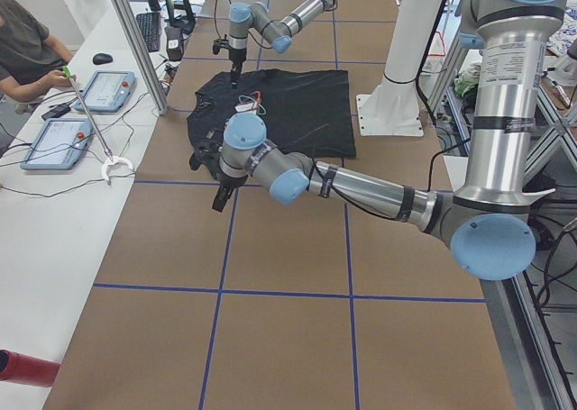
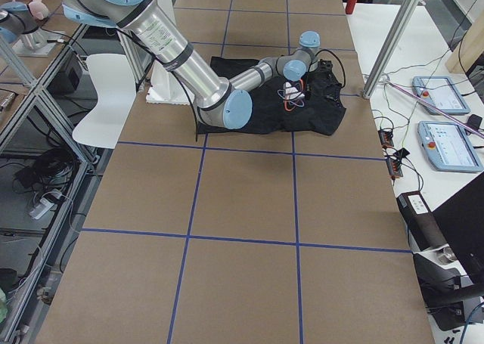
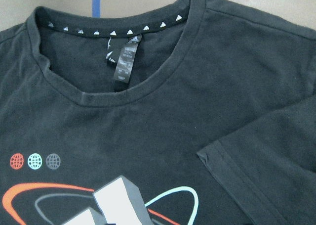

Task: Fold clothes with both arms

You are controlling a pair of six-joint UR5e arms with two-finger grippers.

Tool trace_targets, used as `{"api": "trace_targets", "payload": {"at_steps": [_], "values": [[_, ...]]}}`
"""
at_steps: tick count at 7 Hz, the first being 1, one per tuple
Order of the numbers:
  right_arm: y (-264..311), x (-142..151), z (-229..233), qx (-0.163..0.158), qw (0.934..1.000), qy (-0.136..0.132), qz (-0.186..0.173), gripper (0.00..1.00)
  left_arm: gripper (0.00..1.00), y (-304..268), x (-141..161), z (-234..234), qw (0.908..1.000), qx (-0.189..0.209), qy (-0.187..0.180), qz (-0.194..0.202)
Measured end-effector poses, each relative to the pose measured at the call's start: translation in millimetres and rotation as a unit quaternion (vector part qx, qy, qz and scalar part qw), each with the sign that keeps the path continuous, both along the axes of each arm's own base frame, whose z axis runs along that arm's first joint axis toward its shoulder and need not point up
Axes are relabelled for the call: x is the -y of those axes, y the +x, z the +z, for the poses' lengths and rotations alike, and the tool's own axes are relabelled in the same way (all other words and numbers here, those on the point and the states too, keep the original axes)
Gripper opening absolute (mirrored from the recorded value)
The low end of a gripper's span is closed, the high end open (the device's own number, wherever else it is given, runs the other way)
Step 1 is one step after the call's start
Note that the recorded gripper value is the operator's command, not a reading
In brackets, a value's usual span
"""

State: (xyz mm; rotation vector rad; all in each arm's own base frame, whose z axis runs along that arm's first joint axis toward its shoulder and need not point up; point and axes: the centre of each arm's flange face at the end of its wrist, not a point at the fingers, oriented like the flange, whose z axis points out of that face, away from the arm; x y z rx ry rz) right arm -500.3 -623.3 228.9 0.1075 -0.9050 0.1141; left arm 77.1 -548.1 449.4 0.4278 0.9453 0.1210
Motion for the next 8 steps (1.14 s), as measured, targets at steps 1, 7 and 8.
{"api": "trace_targets", "payload": {"at_steps": [1, 7, 8], "values": [[21, -22, 8, -0.002, 0.9999, -0.011, -0.006, 1.00, 0.99, 35, 32, -22, 0.9999, -0.010, -0.002, 0.013], [119, -118, 101, -0.004, 0.9992, -0.034, -0.019, 1.00, 0.80, 241, 150, -3, 0.9945, -0.020, -0.012, 0.102], [127, -124, 107, -0.005, 0.9992, -0.036, -0.018, 1.00, 0.66, 252, 154, 6, 0.9941, -0.019, -0.016, 0.106]]}}
